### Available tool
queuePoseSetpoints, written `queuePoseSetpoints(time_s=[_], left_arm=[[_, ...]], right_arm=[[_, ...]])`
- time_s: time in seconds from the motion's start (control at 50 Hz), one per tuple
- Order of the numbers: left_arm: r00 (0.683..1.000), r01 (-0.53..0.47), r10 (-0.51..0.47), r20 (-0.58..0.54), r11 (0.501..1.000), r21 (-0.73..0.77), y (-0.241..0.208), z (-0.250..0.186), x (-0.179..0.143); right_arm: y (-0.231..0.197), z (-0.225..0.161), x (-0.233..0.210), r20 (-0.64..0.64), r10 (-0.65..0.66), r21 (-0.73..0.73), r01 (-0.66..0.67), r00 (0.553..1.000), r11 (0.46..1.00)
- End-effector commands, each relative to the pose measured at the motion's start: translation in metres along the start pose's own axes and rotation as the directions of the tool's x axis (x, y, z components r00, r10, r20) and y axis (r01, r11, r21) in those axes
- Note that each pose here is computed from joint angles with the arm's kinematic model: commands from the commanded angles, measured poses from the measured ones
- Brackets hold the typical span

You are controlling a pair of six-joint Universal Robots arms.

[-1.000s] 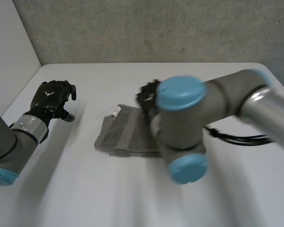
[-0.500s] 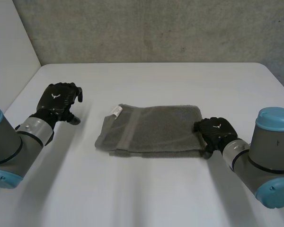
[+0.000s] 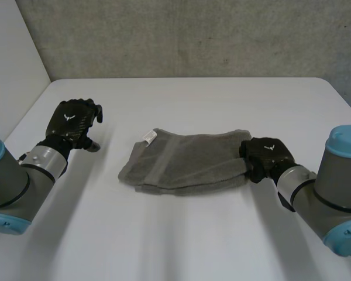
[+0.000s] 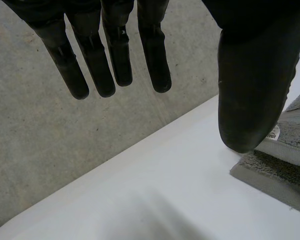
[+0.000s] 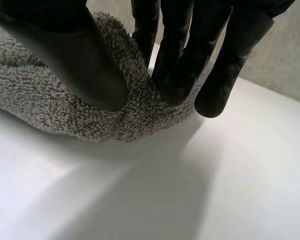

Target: Fold the towel.

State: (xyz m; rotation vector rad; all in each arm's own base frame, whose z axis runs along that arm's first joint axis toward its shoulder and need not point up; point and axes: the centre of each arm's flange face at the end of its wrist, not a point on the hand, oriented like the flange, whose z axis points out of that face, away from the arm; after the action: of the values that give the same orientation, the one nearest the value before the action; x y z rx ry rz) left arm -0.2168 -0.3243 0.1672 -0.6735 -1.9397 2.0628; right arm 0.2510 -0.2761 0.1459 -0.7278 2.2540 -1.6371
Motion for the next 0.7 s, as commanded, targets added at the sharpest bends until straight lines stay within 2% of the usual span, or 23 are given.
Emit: queuePoseSetpoints(time_s=[0.02,0.14,0.18,0.2,0.24,0.36,0.4,0.54,0.7], left_arm=[[1.0,-0.001,0.001,0.001,1.0,0.002,-0.001,0.0,0.0],[1.0,0.002,-0.002,0.004,1.0,0.002,-0.001,0.0,0.0],[1.0,0.006,-0.006,0.003,1.0,0.001,-0.001,-0.001,0.001],[1.0,0.006,-0.006,0.001,1.0,0.001,-0.001,-0.001,0.002],[1.0,0.007,-0.007,0.001,1.0,-0.002,-0.001,-0.002,0.002],[1.0,0.005,-0.005,0.001,1.0,0.008,-0.004,-0.002,0.002],[1.0,0.005,-0.005,0.002,1.0,0.008,-0.004,-0.002,0.001],[1.0,0.005,-0.005,0.007,1.0,0.007,-0.003,-0.001,-0.001],[1.0,0.005,-0.005,-0.001,1.0,0.017,-0.006,0.0,0.001]], right_arm=[[-0.041,0.0,0.007,0.014,-0.097,0.069,0.096,0.995,0.993],[-0.067,0.007,-0.012,0.076,-0.15,0.123,0.14,0.986,0.982],[-0.079,0.011,-0.069,0.197,-0.198,0.189,0.161,0.96,0.969],[-0.079,0.011,-0.07,0.198,-0.198,0.19,0.161,0.96,0.969],[-0.08,0.014,-0.118,0.286,-0.243,0.222,0.183,0.927,0.958],[-0.074,0.028,-0.164,0.332,-0.276,0.24,0.202,0.902,0.95],[-0.059,0.032,-0.201,0.376,-0.299,0.249,0.215,0.877,0.944],[-0.029,0.041,-0.236,0.421,-0.312,0.208,0.244,0.852,0.947],[-0.046,0.033,-0.232,0.422,-0.307,0.181,0.252,0.853,0.951]])
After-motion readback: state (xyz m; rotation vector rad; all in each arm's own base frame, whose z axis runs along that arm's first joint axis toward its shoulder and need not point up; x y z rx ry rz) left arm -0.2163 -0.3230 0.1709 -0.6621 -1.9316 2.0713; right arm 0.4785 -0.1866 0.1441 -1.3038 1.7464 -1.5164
